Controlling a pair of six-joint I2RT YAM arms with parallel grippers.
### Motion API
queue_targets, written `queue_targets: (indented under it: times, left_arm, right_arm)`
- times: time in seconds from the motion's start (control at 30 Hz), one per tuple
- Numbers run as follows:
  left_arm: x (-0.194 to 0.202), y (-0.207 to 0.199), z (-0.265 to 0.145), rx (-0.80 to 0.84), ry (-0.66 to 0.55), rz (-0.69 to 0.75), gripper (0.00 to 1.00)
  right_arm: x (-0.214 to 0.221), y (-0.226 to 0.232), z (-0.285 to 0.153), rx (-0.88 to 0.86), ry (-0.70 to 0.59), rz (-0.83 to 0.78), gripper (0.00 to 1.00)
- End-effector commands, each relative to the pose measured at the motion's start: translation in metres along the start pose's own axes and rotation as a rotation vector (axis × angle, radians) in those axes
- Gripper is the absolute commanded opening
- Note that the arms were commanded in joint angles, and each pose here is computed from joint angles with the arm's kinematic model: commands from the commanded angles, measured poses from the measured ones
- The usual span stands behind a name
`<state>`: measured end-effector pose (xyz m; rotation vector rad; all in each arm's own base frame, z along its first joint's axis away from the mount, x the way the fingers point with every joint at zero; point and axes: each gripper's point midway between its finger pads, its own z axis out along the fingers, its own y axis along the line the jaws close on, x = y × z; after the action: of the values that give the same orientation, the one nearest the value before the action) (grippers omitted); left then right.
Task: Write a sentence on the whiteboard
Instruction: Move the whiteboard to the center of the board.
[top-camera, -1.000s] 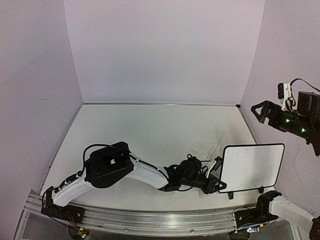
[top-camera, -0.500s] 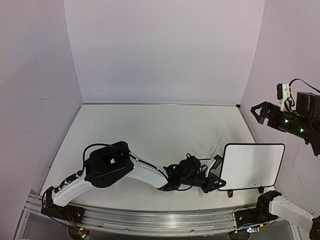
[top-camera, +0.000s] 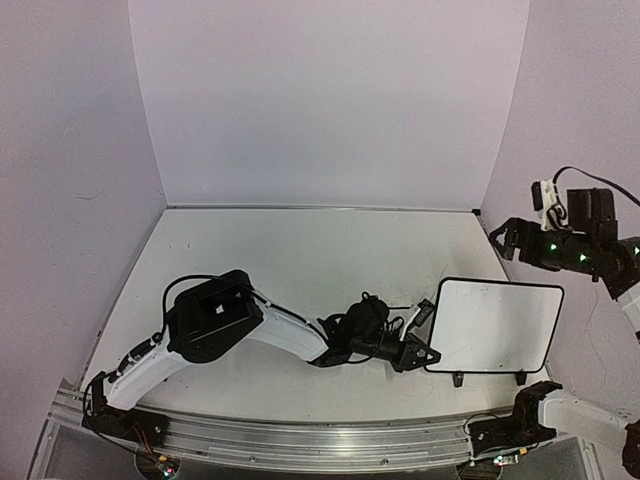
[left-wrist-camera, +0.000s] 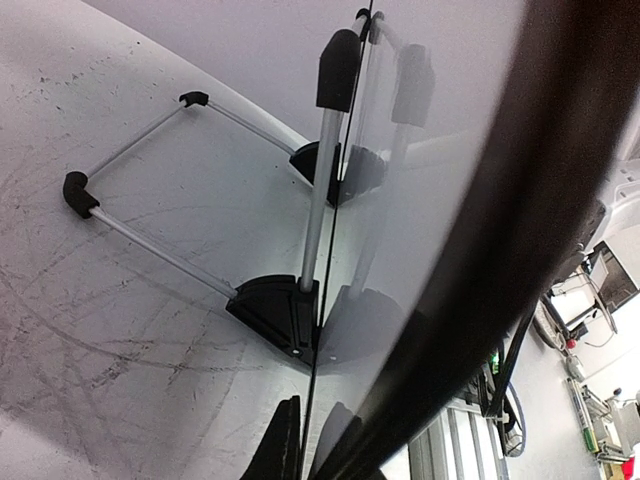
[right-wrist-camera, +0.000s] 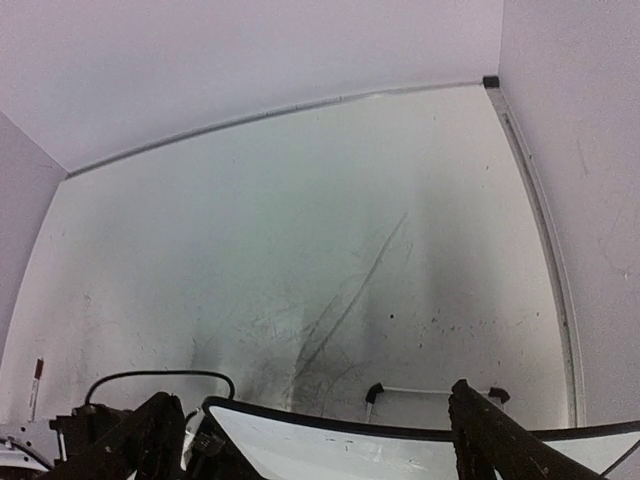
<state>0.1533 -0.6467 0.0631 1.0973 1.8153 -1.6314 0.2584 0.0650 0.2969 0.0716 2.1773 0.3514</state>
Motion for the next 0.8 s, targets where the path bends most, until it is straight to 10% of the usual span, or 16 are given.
queue_targets:
  times: [0.0, 0.4, 0.63, 0.77]
  left_arm:
    - [-0.012, 0.061, -0.021, -0.209, 0.001, -0.061, 0.0]
    - [-0.014, 0.065, -0.015, -0.22, -0.022, -0.121, 0.0]
    - [-0.013, 0.065, -0.018, -0.228, -0.018, -0.112, 0.0]
    - [-0.015, 0.062, -0.019, -0.224, -0.018, -0.105, 0.0]
  right_arm:
    - [0.05, 0.006, 0.016, -0.022, 0.189, 0.01, 0.91]
    - [0.186, 0.023, 0.013, 0.029, 0.57, 0.053, 0.8]
    - [0.212, 0.014, 0.028, 0.103, 0.586, 0.124, 0.52]
    - [0.243, 0.01, 0.042, 0.15, 0.659, 0.144, 0.54]
